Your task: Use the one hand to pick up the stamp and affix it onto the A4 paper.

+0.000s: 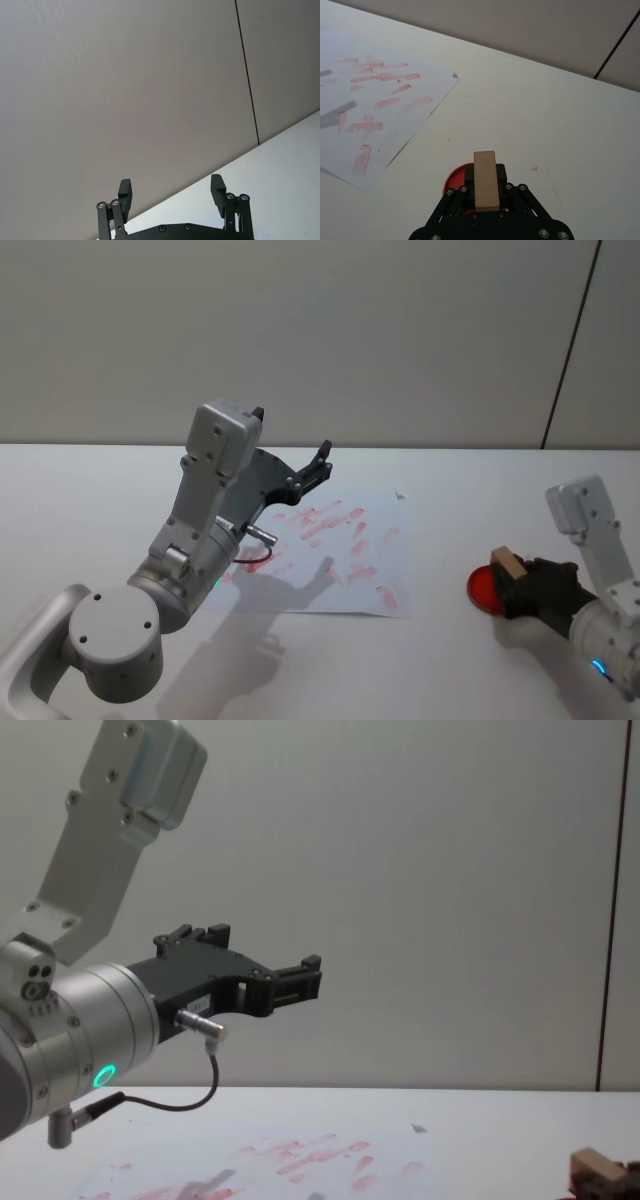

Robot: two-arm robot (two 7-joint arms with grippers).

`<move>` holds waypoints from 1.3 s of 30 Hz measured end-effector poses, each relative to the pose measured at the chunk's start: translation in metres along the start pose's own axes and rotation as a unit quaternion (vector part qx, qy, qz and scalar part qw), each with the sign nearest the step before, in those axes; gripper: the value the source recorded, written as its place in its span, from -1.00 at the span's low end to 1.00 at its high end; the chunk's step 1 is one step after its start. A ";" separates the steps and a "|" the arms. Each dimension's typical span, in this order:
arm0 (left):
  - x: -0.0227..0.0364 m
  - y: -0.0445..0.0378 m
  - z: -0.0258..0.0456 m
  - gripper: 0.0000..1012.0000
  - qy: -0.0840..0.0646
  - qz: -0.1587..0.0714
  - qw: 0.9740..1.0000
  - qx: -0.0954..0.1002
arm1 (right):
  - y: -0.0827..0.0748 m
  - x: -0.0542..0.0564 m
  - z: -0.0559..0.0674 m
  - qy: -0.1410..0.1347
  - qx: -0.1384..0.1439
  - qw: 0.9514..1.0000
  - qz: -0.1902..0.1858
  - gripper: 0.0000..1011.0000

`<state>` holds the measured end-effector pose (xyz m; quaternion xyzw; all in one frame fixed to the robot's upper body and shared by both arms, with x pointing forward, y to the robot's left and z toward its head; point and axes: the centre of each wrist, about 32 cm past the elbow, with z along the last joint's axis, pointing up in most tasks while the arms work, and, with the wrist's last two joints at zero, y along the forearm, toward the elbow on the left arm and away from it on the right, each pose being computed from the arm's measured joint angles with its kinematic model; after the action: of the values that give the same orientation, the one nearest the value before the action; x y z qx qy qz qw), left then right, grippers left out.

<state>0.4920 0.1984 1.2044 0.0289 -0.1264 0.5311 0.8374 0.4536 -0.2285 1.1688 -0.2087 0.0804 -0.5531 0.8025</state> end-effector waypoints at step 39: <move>0.0000 0.0000 0.0000 0.98 0.000 0.000 1.000 0.000 | 0.073 -0.043 0.046 -0.051 0.015 0.988 0.144 -0.56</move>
<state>0.4920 0.1984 1.2044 0.0289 -0.1265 0.5310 0.8374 0.5164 -0.1560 1.1745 -0.2105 0.0599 -0.4219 0.8798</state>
